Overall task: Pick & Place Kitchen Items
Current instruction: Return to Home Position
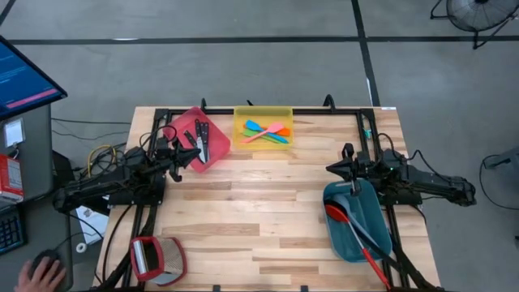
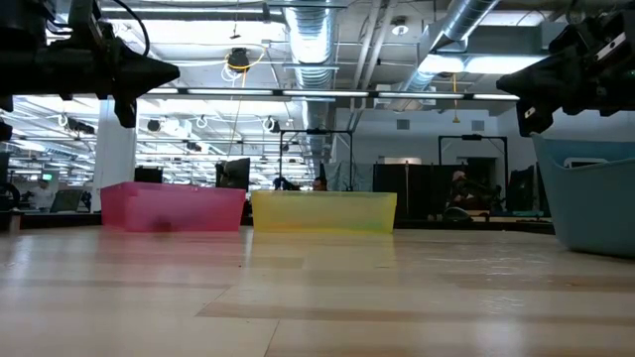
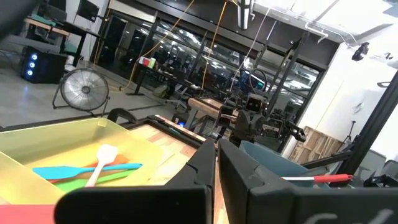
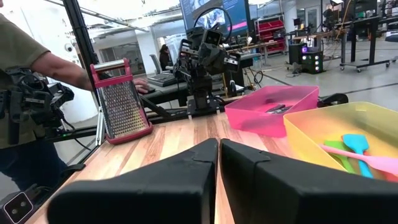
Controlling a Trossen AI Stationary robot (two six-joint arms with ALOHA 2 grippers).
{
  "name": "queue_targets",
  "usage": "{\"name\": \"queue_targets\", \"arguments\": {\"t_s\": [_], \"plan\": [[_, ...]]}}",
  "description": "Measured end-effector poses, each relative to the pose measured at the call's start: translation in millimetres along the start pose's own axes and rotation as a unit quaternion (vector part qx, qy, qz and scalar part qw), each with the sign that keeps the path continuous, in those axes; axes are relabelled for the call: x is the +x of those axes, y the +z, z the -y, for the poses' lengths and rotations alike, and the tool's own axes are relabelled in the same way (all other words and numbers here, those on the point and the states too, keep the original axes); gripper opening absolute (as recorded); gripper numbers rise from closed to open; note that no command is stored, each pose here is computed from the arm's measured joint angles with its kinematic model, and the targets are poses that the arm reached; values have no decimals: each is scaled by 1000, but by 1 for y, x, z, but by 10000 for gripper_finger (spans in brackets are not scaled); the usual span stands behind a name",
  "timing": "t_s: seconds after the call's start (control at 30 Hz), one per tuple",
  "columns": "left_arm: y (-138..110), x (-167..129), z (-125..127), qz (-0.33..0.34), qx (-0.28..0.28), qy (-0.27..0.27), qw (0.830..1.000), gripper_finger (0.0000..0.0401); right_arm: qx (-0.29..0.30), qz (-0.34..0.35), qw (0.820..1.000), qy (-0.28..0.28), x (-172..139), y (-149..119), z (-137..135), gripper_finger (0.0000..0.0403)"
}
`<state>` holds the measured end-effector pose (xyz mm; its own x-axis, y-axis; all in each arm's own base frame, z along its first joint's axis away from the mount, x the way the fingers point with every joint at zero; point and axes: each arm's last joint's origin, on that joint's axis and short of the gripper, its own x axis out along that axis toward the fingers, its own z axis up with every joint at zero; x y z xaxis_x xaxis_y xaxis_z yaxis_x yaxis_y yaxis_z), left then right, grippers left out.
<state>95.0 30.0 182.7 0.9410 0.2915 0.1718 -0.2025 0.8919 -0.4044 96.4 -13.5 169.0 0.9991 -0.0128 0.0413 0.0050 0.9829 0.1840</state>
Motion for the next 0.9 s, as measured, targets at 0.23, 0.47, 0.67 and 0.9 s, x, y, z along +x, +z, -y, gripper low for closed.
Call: {"name": "queue_targets", "arguments": {"t_s": [0.23, 0.47, 0.67, 0.9], "plan": [[0, 0, 0, 0, 0, 0, 1000, 1, 0, 0, 1000, 0, 0, 0, 0, 19], [0, 0, 0, 1, 0, 0, 1000, 1, 0, 0, 1000, 0, 0, 0, 0, 20], [0, 0, 0, 1, 0, -1, 1000, 1, 0, 0, 1000, 0, 0, 0, 0, 17], [0, 0, 0, 1, 0, 0, 1000, 1, 0, 0, 1000, 0, 0, 0, 0, 18]]}}
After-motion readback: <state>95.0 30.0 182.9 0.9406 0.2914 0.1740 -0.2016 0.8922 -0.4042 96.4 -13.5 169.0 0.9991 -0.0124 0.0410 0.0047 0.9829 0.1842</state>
